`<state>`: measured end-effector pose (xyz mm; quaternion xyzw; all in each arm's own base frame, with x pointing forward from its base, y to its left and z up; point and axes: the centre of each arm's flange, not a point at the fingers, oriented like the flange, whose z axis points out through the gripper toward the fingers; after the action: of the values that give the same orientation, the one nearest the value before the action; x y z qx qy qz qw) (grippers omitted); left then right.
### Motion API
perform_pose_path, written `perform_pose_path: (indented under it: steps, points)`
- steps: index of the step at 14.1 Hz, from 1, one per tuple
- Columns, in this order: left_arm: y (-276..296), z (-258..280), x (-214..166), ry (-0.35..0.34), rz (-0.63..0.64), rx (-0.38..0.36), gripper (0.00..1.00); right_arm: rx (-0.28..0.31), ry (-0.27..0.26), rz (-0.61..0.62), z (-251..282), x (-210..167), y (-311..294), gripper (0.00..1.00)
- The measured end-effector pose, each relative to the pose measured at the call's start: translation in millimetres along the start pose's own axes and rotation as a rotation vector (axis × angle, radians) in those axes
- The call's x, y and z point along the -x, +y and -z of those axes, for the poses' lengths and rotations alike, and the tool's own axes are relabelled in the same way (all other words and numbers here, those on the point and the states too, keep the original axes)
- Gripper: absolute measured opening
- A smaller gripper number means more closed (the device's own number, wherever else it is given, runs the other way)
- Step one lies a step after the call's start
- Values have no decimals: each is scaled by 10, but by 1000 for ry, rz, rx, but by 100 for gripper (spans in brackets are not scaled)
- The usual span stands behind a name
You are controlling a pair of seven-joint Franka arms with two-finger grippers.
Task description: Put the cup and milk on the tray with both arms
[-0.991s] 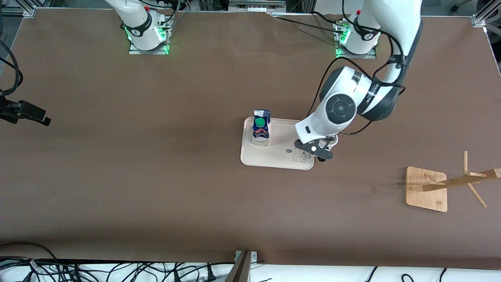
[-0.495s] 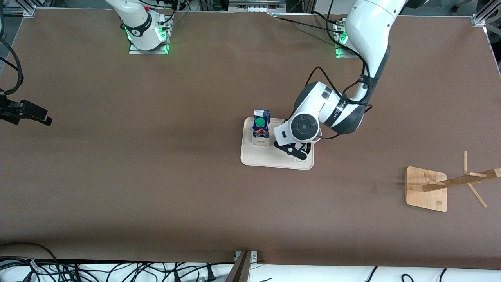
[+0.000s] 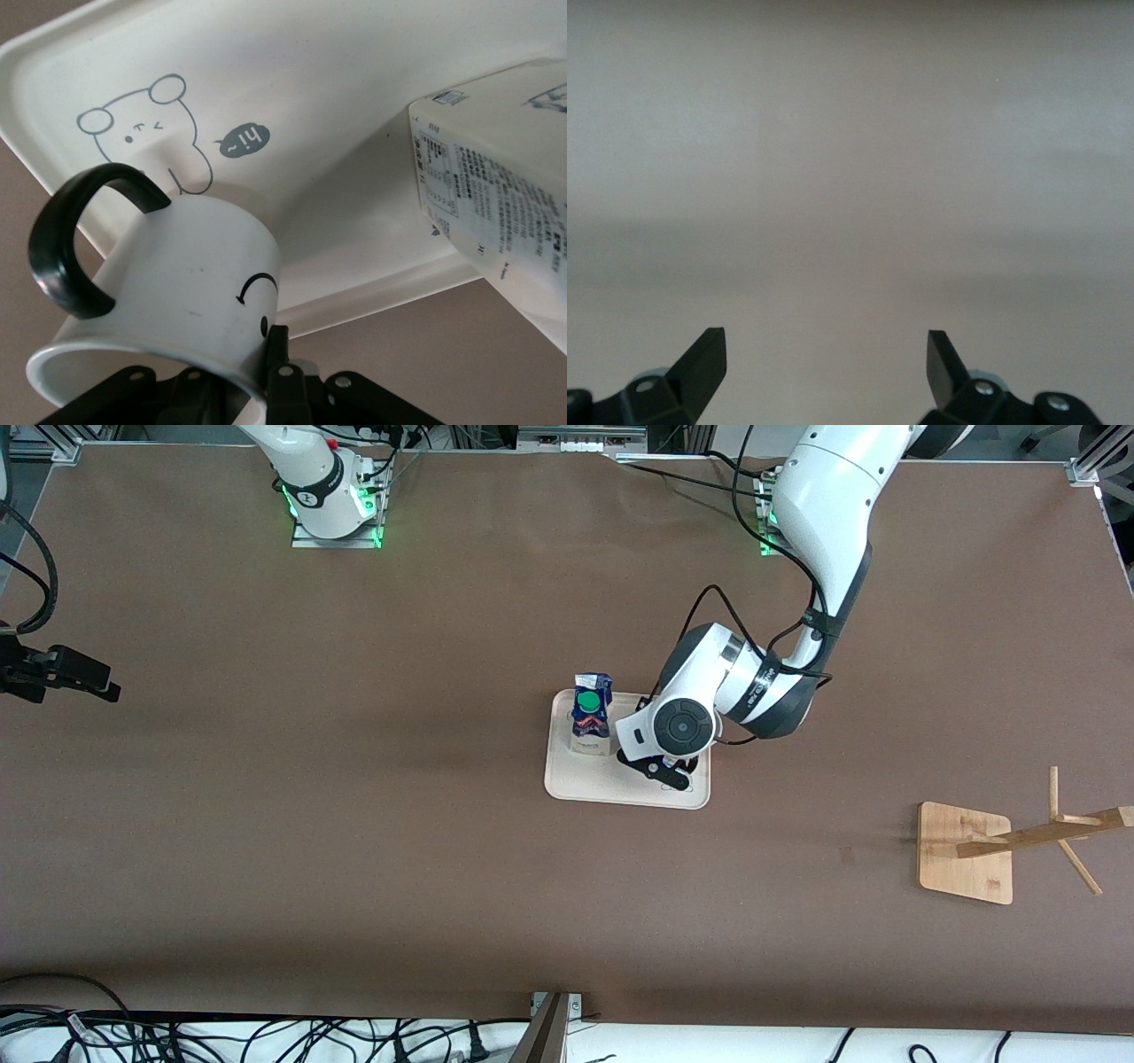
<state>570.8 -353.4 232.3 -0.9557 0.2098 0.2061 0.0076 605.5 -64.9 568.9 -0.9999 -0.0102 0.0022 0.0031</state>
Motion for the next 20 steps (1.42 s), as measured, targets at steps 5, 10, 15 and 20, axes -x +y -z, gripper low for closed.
perform_pose_path:
  steps: [5,10,15,20]
  points:
    - [-47,-1,-16,-3,26,44,12,45,-11,74,-4,-4,-28,100]
    - [-96,23,-26,1,38,54,56,46,-13,93,-15,-11,-38,100]
    - [-348,320,-43,52,97,101,100,46,-12,94,-11,-11,-38,100]
    - [-1276,1498,433,217,229,113,100,46,-11,92,-10,-13,-29,100]
